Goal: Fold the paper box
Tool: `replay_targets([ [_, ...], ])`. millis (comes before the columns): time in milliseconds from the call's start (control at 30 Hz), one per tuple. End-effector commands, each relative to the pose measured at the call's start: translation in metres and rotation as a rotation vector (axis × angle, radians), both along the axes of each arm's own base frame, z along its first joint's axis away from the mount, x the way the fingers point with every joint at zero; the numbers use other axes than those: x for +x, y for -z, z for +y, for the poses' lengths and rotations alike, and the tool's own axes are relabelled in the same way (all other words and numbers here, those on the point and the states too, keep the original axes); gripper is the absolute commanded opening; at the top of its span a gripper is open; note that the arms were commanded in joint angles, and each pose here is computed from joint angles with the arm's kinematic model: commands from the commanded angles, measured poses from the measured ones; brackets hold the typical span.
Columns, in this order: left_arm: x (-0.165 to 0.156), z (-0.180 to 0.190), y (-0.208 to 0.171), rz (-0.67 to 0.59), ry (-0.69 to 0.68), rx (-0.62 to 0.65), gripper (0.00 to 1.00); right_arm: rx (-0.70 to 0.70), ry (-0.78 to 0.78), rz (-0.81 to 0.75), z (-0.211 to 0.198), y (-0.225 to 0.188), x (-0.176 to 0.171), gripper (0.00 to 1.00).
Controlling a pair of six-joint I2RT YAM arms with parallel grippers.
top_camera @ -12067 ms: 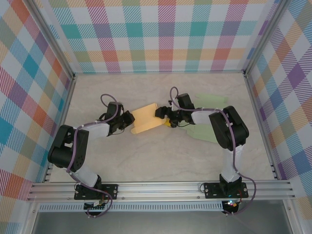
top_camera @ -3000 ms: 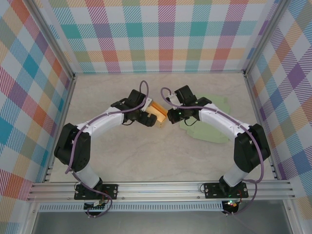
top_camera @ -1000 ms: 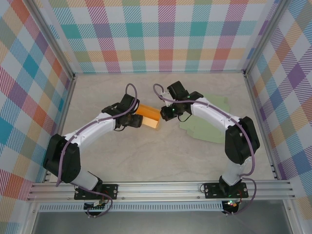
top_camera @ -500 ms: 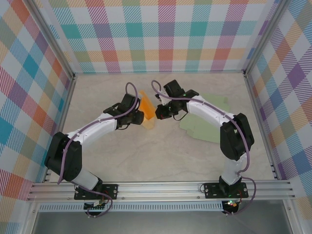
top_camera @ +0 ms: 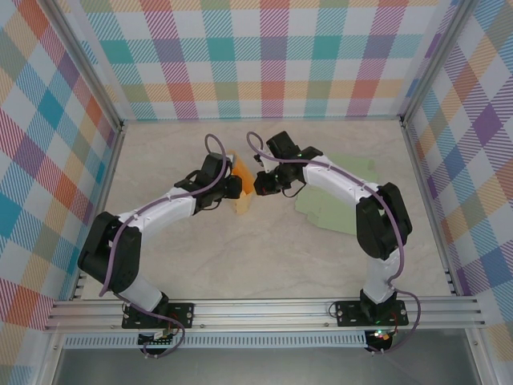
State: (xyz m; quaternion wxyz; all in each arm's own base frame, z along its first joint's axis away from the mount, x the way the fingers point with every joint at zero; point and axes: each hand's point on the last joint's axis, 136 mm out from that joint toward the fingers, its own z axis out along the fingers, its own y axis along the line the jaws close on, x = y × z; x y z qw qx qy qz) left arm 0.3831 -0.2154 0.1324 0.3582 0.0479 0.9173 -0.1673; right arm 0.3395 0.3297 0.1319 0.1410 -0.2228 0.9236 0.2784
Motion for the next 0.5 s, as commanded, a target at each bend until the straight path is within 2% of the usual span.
replay_targets([
  [0,0.006,-0.011,0.002,-0.019,-0.016,-0.091,0.16,0.005,0.015,0.001,0.006,0.003,0.007,0.08],
  [67,0.012,-0.015,-0.003,-0.058,-0.023,-0.137,0.12,-0.002,0.03,0.002,0.005,0.007,0.011,0.08],
  [267,0.025,-0.029,-0.016,-0.141,-0.001,-0.216,0.1,-0.003,0.071,0.012,0.0,0.016,0.022,0.08],
  [467,0.033,-0.04,-0.006,-0.147,0.027,-0.244,0.08,0.02,0.115,0.044,-0.005,0.027,0.032,0.08],
])
